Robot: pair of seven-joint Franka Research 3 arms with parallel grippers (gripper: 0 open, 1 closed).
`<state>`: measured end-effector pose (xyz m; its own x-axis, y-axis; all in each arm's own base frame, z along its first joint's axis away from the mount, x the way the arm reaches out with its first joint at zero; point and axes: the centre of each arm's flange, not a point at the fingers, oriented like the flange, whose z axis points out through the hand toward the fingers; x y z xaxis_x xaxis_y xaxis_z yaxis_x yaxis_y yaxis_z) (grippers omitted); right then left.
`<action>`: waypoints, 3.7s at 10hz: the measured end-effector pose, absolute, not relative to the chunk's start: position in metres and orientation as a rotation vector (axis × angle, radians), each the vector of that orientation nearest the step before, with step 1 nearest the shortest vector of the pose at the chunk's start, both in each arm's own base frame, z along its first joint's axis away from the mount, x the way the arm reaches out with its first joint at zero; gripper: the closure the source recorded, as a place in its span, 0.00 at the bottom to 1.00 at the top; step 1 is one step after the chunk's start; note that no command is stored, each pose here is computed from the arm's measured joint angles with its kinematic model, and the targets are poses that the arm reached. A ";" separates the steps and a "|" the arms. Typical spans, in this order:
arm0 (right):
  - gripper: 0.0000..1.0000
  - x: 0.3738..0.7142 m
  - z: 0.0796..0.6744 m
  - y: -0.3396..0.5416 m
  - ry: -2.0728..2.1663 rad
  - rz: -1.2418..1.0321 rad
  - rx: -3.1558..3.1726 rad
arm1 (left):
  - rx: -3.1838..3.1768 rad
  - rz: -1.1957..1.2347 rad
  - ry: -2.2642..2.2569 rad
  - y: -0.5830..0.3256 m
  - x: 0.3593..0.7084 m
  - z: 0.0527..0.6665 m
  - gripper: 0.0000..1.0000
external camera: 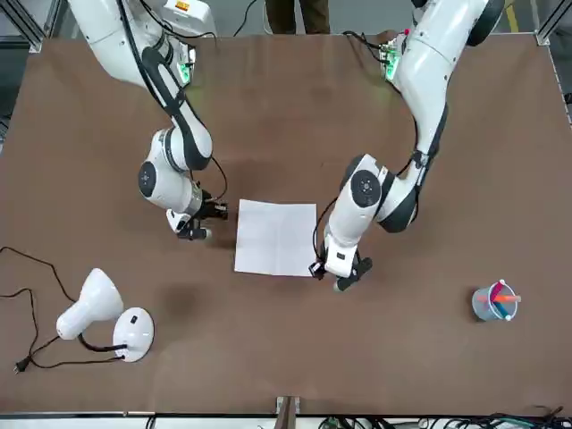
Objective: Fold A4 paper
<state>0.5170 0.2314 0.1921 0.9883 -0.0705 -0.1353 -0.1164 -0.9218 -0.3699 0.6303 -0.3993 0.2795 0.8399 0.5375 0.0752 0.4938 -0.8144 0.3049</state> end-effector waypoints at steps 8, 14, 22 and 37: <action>0.99 0.522 0.190 0.239 0.134 0.144 -2.741 | 2.849 0.178 0.706 -0.426 0.602 0.190 0.99; 0.99 0.526 0.177 0.264 0.197 0.125 -2.696 | 2.884 0.208 0.666 -0.425 0.599 0.173 0.99; 0.99 0.527 0.200 0.297 0.165 0.114 -2.640 | 2.886 0.213 0.660 -0.426 0.599 0.173 0.99; 0.98 0.502 0.236 0.377 0.214 0.103 -2.493 | 2.896 0.231 0.635 -0.427 0.597 0.173 0.99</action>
<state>0.5018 0.3765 0.2362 0.9838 -0.1288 -0.1245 -0.1777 -0.7906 -0.5860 0.5973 -0.4269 0.1726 0.8976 0.4258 0.1144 0.3998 -0.8954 0.1957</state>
